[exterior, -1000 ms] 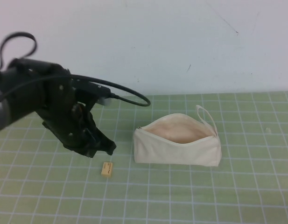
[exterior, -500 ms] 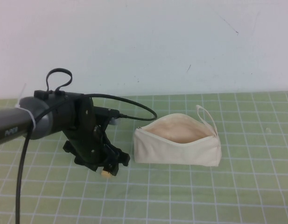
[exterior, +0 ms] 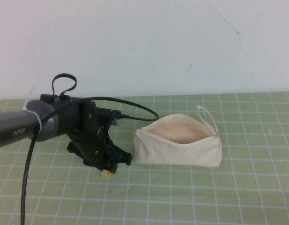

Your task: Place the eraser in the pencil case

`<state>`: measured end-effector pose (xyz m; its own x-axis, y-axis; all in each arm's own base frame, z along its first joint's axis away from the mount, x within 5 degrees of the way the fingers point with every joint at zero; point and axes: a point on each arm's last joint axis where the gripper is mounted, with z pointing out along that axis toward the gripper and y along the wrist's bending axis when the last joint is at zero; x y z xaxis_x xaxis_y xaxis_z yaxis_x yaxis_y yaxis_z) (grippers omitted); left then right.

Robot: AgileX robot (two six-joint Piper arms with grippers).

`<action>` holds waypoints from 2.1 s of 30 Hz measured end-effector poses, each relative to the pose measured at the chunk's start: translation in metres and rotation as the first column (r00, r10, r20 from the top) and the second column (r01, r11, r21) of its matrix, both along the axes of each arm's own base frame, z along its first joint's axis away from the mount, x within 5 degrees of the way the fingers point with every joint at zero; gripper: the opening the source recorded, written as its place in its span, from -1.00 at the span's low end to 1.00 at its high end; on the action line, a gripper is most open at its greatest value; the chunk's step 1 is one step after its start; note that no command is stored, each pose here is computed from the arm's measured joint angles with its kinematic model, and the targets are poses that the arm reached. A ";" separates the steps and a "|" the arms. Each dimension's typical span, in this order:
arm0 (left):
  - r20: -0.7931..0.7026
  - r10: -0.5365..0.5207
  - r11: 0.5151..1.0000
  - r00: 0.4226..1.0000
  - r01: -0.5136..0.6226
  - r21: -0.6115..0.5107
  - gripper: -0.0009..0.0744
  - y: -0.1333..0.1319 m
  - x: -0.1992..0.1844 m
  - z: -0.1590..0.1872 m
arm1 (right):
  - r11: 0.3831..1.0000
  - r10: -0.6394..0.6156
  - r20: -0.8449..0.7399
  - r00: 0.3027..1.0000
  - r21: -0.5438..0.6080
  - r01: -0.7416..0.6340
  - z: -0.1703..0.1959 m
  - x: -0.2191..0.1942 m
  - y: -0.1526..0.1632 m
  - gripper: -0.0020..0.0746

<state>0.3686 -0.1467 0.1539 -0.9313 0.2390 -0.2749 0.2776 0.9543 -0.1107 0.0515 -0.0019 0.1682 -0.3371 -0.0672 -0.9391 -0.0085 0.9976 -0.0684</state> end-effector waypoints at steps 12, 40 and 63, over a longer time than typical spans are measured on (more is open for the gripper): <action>0.123 -0.001 0.999 0.992 0.007 -0.048 -0.49 0.004 -0.012 0.063 | 1.000 0.000 0.000 1.000 0.000 0.000 0.000 0.000 0.000 -0.95; 0.493 -0.042 0.888 0.869 0.258 -0.380 -0.35 -0.086 -0.009 0.088 | 1.000 0.000 0.000 1.000 0.000 0.000 0.000 0.000 0.000 -0.95; 0.605 -0.193 0.893 0.772 0.393 -0.217 -0.96 0.003 -0.103 0.211 | 1.000 0.000 0.000 1.000 0.000 0.000 0.000 0.000 0.000 -0.95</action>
<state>0.2655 -0.1433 0.3646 -0.4880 0.2813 -0.8263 0.6449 0.7542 -0.1241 0.0515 -0.0019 0.1682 -0.3371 -0.0672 -0.9391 -0.0085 0.9976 -0.0684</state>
